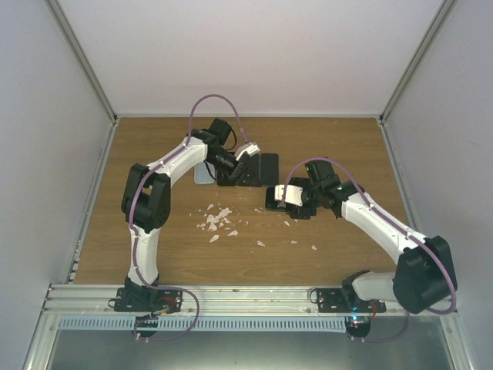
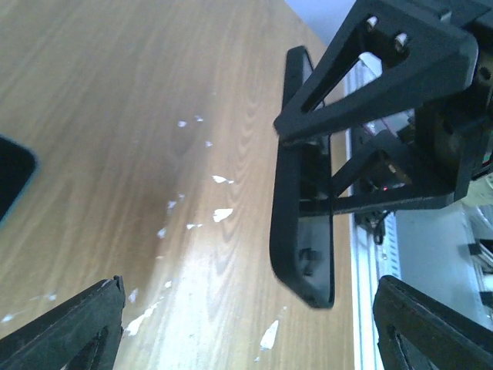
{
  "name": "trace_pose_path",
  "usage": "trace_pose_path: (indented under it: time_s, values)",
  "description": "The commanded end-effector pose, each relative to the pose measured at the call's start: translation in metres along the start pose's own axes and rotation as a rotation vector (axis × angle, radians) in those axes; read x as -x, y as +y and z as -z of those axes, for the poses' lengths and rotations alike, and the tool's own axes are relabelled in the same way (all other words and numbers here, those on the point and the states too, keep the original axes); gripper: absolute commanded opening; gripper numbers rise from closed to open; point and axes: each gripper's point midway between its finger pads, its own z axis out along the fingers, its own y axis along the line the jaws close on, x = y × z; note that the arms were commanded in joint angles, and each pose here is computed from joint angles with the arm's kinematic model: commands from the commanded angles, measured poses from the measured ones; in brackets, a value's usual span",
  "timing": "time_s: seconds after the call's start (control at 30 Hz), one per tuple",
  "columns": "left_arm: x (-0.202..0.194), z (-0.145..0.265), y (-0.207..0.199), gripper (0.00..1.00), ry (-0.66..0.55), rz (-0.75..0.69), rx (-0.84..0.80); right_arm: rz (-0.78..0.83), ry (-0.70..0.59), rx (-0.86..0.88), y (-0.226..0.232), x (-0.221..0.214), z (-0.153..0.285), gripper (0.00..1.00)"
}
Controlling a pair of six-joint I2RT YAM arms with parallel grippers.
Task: Take the phone out of the phone case
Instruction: Pick up the phone at the center of the board, then adjust the phone.
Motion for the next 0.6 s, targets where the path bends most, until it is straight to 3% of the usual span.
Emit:
trace_pose_path:
  time_s: [0.0, 0.23, 0.57]
  values:
    - [-0.001, -0.011, -0.031, 0.87, 0.03, -0.058, -0.127, 0.115, -0.044, -0.063, -0.004, 0.023, 0.009, 0.51]
    - [-0.012, -0.024, -0.053, 0.6, 0.072, -0.065, -0.232, 0.174, -0.047, -0.078, 0.001, 0.034, 0.008, 0.51]
    - [-0.021, -0.038, -0.044, 0.56, 0.132, -0.057, -0.185, 0.218, -0.065, -0.113, -0.002, 0.047, 0.014, 0.51]
